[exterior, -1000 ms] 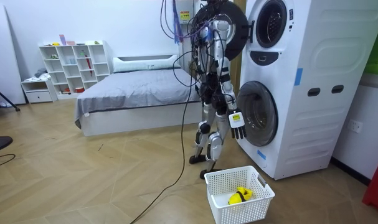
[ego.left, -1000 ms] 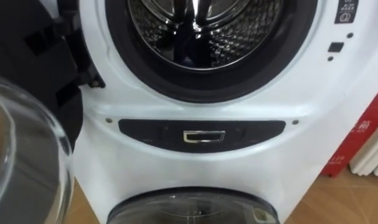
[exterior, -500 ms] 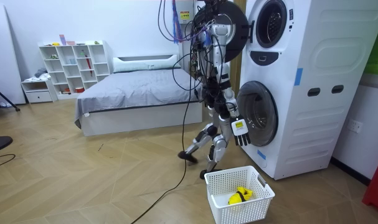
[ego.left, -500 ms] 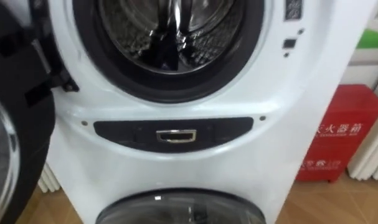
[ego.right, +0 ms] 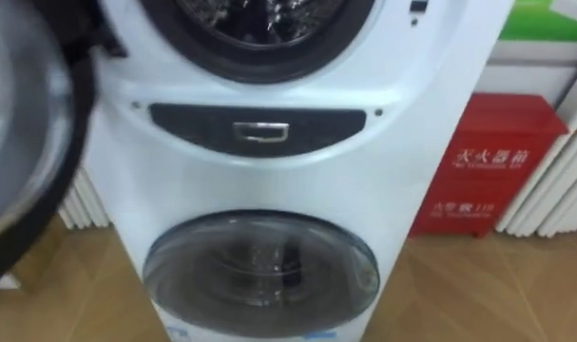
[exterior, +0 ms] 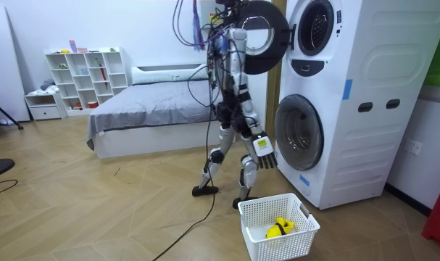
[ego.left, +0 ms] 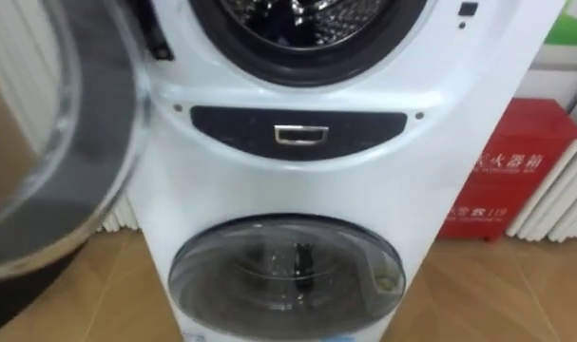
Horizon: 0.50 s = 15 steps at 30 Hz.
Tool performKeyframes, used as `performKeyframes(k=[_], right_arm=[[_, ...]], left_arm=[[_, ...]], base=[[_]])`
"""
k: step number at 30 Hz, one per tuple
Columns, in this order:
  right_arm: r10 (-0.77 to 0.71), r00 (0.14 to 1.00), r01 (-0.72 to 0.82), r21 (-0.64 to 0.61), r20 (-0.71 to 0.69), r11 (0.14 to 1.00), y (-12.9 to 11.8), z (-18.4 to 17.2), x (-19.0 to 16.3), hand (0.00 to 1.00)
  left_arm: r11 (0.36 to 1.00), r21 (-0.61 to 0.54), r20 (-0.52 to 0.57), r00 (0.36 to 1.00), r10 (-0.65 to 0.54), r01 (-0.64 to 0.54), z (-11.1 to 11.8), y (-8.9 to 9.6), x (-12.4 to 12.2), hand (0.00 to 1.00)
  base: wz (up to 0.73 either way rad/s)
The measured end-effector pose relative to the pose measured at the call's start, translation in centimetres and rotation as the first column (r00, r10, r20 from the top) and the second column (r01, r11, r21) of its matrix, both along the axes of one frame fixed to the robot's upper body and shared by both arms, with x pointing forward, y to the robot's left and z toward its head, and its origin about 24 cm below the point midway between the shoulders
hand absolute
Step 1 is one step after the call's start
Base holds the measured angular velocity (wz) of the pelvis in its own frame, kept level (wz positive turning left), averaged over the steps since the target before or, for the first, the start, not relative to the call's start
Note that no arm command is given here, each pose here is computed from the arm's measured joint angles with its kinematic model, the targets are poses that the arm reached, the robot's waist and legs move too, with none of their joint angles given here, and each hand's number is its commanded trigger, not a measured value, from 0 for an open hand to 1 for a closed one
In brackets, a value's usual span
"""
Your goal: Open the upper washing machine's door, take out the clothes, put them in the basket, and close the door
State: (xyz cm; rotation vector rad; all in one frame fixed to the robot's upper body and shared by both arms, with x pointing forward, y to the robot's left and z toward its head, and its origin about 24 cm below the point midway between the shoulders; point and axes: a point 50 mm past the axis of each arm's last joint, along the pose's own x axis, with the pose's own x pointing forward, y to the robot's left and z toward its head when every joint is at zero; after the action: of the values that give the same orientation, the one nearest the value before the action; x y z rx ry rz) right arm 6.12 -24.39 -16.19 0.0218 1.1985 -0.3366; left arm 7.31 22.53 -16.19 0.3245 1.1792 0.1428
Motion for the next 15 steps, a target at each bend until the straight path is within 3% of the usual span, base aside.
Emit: performKeyframes(k=[2,6,11,15], right_arm=[[-0.038,0.999,0.038,0.009,-0.006,0.999,-0.1,0.0,-0.3,0.0],[-0.047,0.999,0.047,-0.017,-0.026,0.999,-0.9,0.1,-1.0,0.0],[0.006,1.0,-0.006,0.026,0.006,1.0,0.3,0.0,0.4,0.0],[0.03,1.0,-0.03,0.043,0.0,0.999,0.7,-0.1,0.3,0.0]], left_arm=[[1.0,0.0,-0.05,0.998,0.03,-0.03,-0.3,0.2,-1.7,0.0],[0.999,0.011,-0.027,0.999,0.036,-0.036,-0.1,0.7,-1.5,0.0],[0.99,0.018,-0.051,0.989,0.138,-0.138,-0.2,1.6,-3.2,0.0],[0.98,0.024,-0.051,0.979,0.199,-0.198,-0.1,2.3,-3.7,0.0]], base=[[0.03],[0.33],[-0.47],[-0.16]])
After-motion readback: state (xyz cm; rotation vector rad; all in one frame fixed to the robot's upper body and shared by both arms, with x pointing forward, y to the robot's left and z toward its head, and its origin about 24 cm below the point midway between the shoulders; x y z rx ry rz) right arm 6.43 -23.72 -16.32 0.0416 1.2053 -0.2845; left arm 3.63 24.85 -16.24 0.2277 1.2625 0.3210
